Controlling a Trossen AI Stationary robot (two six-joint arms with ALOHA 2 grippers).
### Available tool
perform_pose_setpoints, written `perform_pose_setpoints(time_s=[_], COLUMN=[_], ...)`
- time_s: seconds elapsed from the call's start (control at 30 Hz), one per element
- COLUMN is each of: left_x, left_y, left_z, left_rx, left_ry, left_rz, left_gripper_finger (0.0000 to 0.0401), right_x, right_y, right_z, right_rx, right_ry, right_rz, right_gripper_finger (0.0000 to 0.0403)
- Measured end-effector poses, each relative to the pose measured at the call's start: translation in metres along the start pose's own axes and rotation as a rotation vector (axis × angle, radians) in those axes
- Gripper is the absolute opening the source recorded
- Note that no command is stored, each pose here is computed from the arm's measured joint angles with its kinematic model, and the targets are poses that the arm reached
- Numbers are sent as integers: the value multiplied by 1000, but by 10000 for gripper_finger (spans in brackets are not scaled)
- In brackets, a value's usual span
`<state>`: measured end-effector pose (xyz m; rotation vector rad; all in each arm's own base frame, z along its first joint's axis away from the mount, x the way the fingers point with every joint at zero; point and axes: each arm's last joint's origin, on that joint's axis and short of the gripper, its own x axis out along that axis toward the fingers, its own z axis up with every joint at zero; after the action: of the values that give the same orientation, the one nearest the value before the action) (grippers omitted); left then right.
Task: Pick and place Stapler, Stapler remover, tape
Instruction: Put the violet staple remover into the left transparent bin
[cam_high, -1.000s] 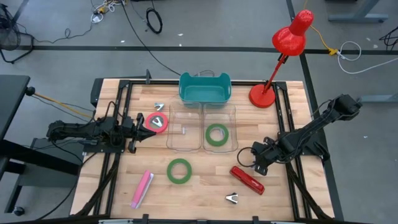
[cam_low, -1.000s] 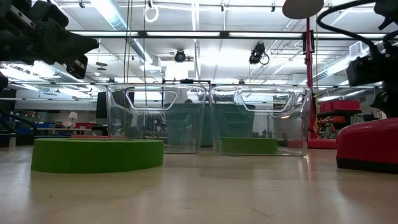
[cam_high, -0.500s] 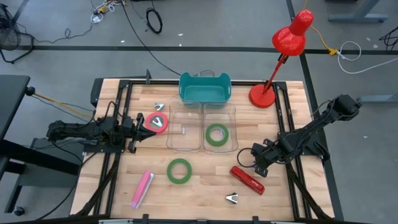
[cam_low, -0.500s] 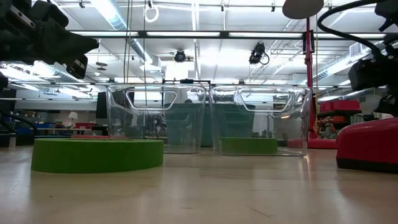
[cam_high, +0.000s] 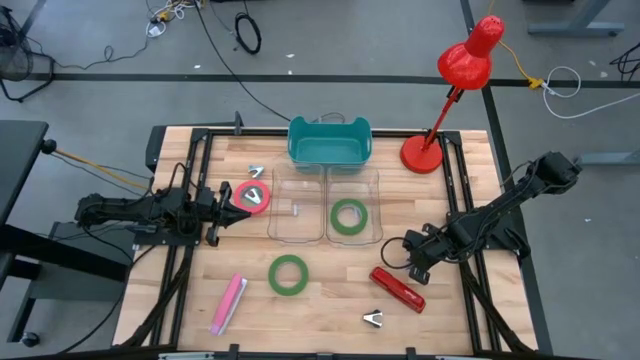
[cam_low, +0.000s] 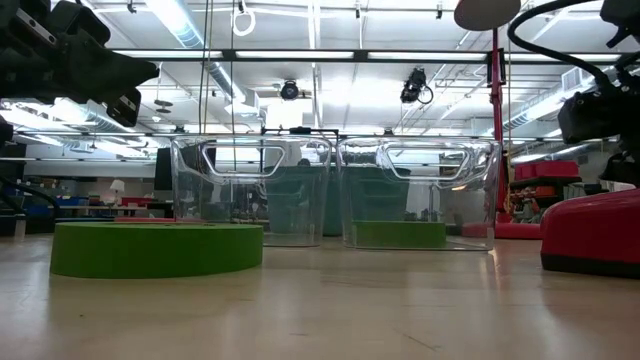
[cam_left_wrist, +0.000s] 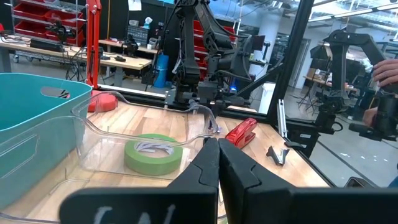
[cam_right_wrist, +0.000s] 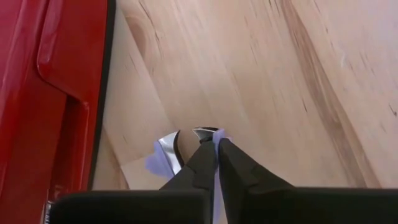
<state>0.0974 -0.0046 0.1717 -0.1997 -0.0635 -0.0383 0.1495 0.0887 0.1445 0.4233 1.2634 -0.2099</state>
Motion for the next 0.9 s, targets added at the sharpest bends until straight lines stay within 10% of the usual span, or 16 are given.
perform_pose_setpoints(time_s=[0.47, 0.9], left_x=[0, 0], left_y=[0, 0], left_z=[0, 0], left_rx=[0, 0], left_ry=[0, 0], left_rz=[0, 0], left_gripper_finger=[3, 3], right_x=[-29, -98], right_y=[25, 57], right_z=[19, 72], right_rx=[-85, -315], right_ry=[-7, -294], right_rz=[94, 183], right_gripper_finger=[3, 2])
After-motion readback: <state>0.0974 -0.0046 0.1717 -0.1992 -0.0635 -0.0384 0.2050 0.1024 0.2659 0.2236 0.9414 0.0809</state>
